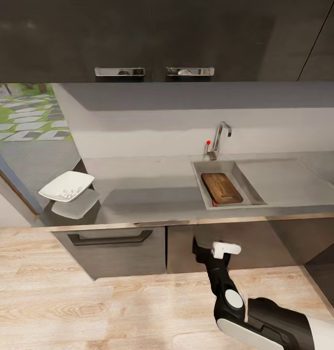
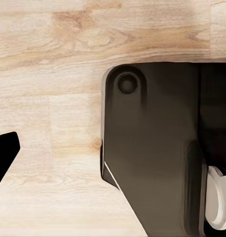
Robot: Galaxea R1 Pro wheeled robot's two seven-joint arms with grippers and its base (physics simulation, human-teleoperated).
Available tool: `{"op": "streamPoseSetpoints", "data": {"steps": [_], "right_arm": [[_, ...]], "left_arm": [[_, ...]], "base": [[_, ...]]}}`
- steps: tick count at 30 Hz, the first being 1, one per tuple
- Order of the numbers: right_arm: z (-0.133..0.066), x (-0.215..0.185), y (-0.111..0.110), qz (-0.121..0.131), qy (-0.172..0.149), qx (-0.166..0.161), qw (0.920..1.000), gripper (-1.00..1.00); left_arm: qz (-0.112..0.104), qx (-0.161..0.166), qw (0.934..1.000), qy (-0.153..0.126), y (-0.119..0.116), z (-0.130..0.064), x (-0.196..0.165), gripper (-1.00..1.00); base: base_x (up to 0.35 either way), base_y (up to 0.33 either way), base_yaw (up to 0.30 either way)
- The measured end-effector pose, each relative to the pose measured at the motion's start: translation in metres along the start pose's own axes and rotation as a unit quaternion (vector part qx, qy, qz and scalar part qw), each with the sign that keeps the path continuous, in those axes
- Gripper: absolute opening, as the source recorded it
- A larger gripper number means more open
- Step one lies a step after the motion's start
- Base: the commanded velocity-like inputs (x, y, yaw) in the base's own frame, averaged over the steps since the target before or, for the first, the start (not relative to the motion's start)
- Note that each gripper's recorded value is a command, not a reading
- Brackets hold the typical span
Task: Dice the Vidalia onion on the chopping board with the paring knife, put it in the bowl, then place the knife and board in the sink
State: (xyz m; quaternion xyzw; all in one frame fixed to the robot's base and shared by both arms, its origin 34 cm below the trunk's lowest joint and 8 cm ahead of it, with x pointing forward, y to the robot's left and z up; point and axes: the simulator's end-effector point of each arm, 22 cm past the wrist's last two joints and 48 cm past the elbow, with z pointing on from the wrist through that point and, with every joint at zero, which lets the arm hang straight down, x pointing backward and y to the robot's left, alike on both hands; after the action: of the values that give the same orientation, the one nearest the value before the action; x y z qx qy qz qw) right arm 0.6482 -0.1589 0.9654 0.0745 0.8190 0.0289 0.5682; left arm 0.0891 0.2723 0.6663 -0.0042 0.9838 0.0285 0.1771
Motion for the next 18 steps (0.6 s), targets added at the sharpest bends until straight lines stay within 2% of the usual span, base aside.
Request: {"op": "streamPoseSetpoints", "data": {"steps": [2, 5, 7, 8, 11, 13, 18], "right_arm": [[-0.004, 0.028, -0.009, -0.019, 0.004, -0.001, 0.9998, 1.00], [-0.013, 0.075, -0.026, -0.060, 0.016, -0.006, 0.9980, 1.00], [-0.022, 0.118, -0.051, -0.093, 0.029, -0.001, 0.9953, 1.00], [-0.025, 0.133, -0.060, -0.099, 0.036, 0.003, 0.9944, 1.00], [-0.047, 0.184, -0.090, -0.109, 0.075, 0.008, 0.9912, 1.00], [-0.062, 0.213, -0.106, -0.108, 0.100, 0.004, 0.9891, 1.00], [-0.100, 0.277, -0.133, -0.110, 0.162, -0.015, 0.9805, 1.00]], "left_arm": [[0.000, 0.000, 1.0000, -0.001, 0.000, 0.001, -0.002, 1.00], [-0.002, 0.001, 0.9999, -0.011, -0.002, 0.007, -0.013, 1.00], [-0.002, 0.001, 0.9997, -0.023, -0.002, 0.015, -0.028, 1.00], [-0.002, 0.001, 0.9997, -0.026, -0.002, 0.017, -0.032, 1.00], [-0.003, 0.000, 0.9994, -0.035, -0.002, 0.024, -0.043, 1.00], [-0.003, 0.000, 0.9993, -0.037, -0.001, 0.026, -0.047, 1.00], [-0.003, -0.001, 0.9993, -0.038, -0.001, 0.027, -0.048, 1.00]], "base": [[0.000, 0.000, 0.000], [0.000, 0.000, 0.000], [0.000, 0.000, 0.000], [0.000, 0.000, 0.000], [0.000, 0.000, 0.000], [0.000, 0.000, 0.000], [0.000, 0.000, 0.000]]}}
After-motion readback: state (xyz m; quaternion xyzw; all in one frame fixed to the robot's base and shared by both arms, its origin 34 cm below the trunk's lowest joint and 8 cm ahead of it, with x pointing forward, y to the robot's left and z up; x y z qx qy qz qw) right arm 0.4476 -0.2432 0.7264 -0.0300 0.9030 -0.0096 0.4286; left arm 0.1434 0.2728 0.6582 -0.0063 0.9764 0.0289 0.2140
